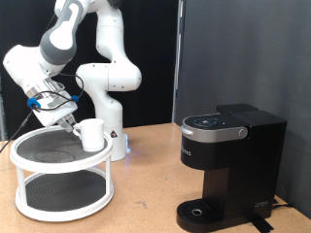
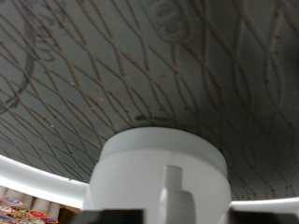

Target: Make a cup of coffee with the keurig machine

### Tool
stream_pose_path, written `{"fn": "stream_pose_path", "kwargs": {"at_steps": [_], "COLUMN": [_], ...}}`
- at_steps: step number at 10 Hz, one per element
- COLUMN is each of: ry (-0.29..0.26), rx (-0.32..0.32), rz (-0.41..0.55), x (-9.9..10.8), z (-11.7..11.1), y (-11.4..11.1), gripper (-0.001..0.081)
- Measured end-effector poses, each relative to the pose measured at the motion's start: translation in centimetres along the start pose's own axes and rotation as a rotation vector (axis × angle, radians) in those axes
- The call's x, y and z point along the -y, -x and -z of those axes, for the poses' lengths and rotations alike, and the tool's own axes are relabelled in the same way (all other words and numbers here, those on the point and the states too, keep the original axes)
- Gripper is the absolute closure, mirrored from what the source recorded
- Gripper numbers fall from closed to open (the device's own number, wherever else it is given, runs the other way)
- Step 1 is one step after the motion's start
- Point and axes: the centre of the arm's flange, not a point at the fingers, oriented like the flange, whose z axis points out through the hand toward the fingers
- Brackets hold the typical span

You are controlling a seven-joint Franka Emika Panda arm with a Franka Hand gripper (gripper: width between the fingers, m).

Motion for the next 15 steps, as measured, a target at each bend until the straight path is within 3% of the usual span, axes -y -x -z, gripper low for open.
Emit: {"fn": "stream_pose_path", "kwargs": {"at_steps": [1,2,4,8,11,15], "ry": [-0.002,-0.005,-0.012,-0.014,0.051,0.099], "rx": [0.004,0.005,0.002,-0.003,0.006,0.056], "rz": [0.002,0.007,0.013,0.014,-0.002,-0.029], "x": [0.1,0.2,0.4,0.6,0.0,-1.3], "z": [-0.1,-0.2,-0.3,-0.4,0.3,3.5], "y": [-0.1,-0.1,-0.3,-0.4,0.1,1.5], "gripper": [0.0687,0.0768,0.0799,0.0806,0.0806,0.0806]}}
